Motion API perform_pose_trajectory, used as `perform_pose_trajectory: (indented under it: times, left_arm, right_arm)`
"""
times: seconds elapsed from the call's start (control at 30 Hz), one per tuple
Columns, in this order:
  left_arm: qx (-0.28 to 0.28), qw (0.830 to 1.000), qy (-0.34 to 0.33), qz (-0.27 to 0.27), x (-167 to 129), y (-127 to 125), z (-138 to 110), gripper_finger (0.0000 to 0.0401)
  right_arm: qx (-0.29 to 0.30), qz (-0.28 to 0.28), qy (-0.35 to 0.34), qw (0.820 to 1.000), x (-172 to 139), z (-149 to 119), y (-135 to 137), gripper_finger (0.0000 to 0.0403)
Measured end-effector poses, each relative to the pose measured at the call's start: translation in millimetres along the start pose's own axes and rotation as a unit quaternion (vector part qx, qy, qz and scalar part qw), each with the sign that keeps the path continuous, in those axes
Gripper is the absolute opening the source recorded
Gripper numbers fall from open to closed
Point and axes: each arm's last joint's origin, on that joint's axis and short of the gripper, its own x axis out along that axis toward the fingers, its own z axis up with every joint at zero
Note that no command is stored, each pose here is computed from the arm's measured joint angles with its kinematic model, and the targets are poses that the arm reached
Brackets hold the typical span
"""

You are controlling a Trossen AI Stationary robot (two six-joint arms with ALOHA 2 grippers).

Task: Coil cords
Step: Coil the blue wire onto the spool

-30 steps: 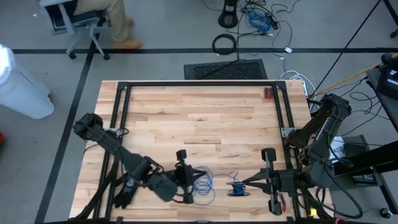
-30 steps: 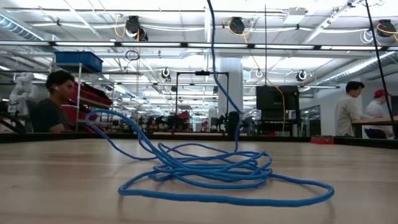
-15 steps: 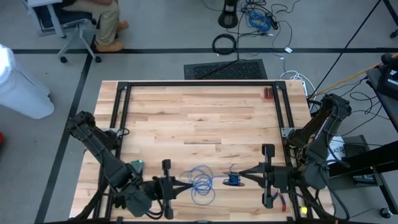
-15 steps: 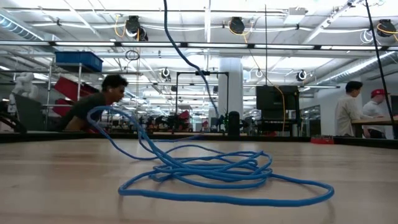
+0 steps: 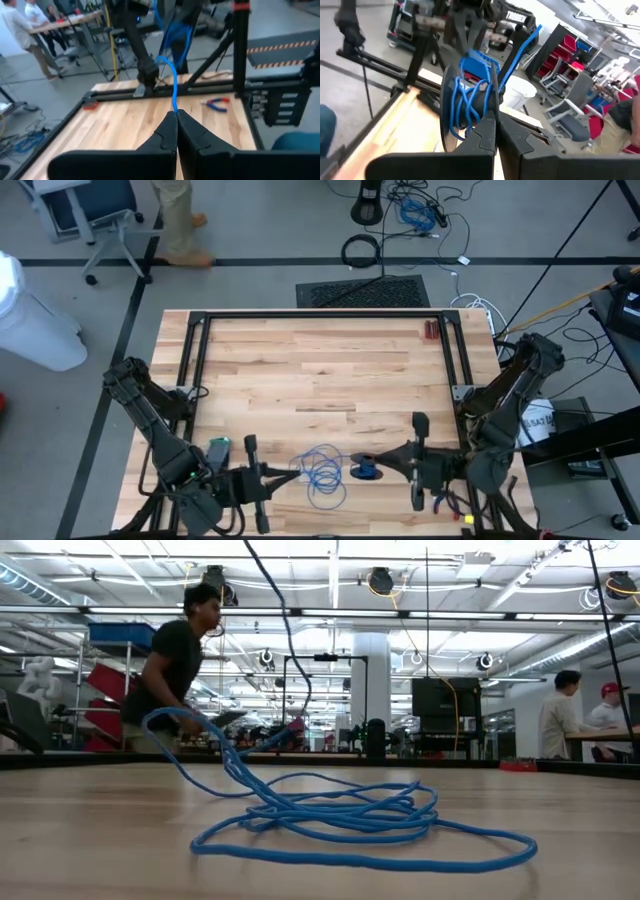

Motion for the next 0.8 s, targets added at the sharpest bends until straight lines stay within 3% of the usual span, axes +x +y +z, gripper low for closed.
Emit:
perform_pose_trajectory:
  times: [0.4,0.8]
  left_arm:
    - [-0.011,0.999,-0.044,-0.012,2,1,15,0.0001]
    - [-0.029,0.997,-0.055,-0.042,38,1,10,0.0001]
  right_arm:
    - [-0.010,-0.055,0.038,0.998,40,-16,-3,0.0000]
    - [0.023,-0.092,0.032,0.995,64,-21,-5,0.0000]
